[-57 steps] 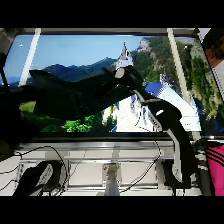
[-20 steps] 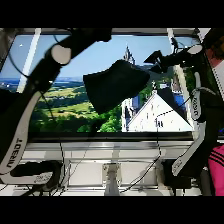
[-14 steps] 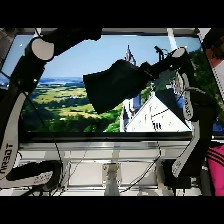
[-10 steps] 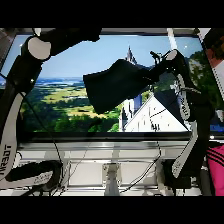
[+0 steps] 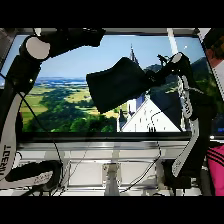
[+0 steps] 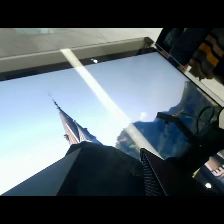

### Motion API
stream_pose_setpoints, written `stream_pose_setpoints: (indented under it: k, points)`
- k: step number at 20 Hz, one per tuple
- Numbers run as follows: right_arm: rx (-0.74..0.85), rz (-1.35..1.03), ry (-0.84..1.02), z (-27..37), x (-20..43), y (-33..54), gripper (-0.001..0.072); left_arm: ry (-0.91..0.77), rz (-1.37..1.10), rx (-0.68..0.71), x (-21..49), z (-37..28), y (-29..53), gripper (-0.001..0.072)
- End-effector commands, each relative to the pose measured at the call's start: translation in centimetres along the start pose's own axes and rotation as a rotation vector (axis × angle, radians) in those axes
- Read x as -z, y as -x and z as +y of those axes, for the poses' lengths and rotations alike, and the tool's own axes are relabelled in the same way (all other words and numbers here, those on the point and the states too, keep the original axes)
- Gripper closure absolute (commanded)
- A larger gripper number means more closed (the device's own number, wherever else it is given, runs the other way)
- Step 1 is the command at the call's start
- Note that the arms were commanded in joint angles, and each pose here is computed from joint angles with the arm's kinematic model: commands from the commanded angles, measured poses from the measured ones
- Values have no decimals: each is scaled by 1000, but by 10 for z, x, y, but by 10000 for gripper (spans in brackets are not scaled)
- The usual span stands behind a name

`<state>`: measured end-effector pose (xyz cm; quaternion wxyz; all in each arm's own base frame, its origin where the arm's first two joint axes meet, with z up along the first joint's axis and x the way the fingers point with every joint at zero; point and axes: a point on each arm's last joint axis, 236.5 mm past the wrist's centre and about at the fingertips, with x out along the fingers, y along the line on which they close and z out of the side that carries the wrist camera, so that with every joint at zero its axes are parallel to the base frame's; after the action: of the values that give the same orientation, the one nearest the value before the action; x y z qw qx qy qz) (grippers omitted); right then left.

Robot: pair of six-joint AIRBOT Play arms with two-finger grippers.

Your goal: Fold the clothes and pants, and hang the long-sleeved shirts on hangers.

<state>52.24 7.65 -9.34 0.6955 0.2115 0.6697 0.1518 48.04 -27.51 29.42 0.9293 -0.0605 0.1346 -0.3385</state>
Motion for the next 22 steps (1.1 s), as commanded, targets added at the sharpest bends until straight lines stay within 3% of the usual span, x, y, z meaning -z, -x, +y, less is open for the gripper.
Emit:
stream_pose_setpoints:
  k: [1,6,7,8,9,10,13,15,16,17,18,22]
  points:
    - [-201,110,-45,34,20,-18,9,0,6,2,1,0,0,312]
    - [-328,123,-35,66,21,-26,29,0,9,3,2,0,0,312]
    - [-328,124,-34,67,21,-26,63,0,9,3,2,0,0,312]
    - [-329,128,-27,67,22,-26,284,0,9,3,2,0,0,312]
    - [-331,130,-13,68,23,-26,596,0,9,3,2,0,0,312]
    - [-335,142,8,68,27,-25,689,0,9,3,2,0,0,312]
    - [-356,122,20,65,22,-6,694,-1,15,6,3,-1,1,319]
    - [-299,46,-8,36,9,24,694,-9,8,-10,-3,5,10,457]
    - [-253,7,-49,8,3,45,694,-28,5,-28,-8,11,18,459]
    - [-217,-30,-90,-22,1,69,694,-45,0,-46,-15,16,29,549]
    - [-201,-60,-133,-51,2,92,694,-70,6,-68,-20,22,44,688]
    - [-149,-169,-344,-171,39,186,694,-108,3,-122,-46,27,113,687]
